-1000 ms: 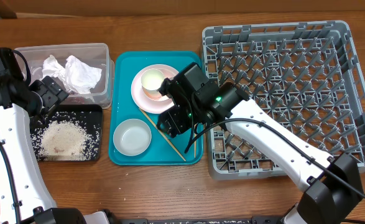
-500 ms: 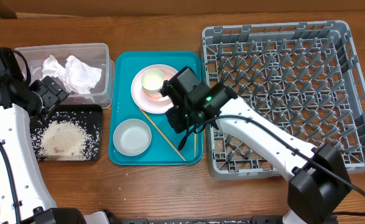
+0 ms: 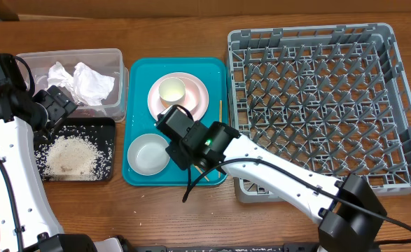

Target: Sort waste into correct bins and load items into the dishwasher

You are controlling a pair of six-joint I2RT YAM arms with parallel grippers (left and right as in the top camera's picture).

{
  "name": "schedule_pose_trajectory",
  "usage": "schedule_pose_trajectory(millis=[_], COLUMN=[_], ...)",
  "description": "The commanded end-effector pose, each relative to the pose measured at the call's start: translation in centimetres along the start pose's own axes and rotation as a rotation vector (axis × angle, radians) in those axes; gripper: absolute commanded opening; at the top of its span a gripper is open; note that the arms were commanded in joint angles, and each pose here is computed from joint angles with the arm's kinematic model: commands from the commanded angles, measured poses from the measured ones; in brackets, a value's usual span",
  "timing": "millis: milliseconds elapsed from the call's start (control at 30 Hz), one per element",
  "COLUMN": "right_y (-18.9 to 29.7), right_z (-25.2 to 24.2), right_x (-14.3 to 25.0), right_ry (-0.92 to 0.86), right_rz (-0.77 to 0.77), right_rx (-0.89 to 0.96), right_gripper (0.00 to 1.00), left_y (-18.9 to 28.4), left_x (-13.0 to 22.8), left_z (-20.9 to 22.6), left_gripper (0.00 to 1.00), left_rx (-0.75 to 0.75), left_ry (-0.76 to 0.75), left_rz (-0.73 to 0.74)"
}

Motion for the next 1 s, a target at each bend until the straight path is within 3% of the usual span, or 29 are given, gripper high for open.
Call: schedule_pose_trajectory(millis=[0,533,800,967], right_y=[0.2,-5.6,-8.7,-8.9], right_z=[-0.4,-0.3,-0.1,-0.1], right_x=[-0.8,1.1,2.1,1.9], right_ry=[-0.006,0.009,0.04,0.045], right_rz=[-0.026,0.098,0.151,0.14], right_rx=[0.039,0.075,0.078,0.078], right_gripper=[0.2,0.27,0.4,0.4], left_y=[0.3,0.3,0.3,0.3], left_x=[-0.3,-0.3,-0.3,-0.3], left_z=[-0.2,-0.2,-0.2,-0.2], left_gripper=[1.0,1.0,1.0,1.0], left_rx=[0.007,0.007,0.007,0.007], left_ry=[-0.008,-0.008,-0.008,-0.008], left_rz=[-0.011,-0.011,-0.011,-0.011])
Point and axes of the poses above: each gripper's point midway between its finger pads, its own y axis back along the fingers, its own z axis along the line the jaws close on, x = y × z, the point moved 6 cm from there along y, back along the fingers, and after that the axes turned 14 degrees about y, right-handed, at the moved point
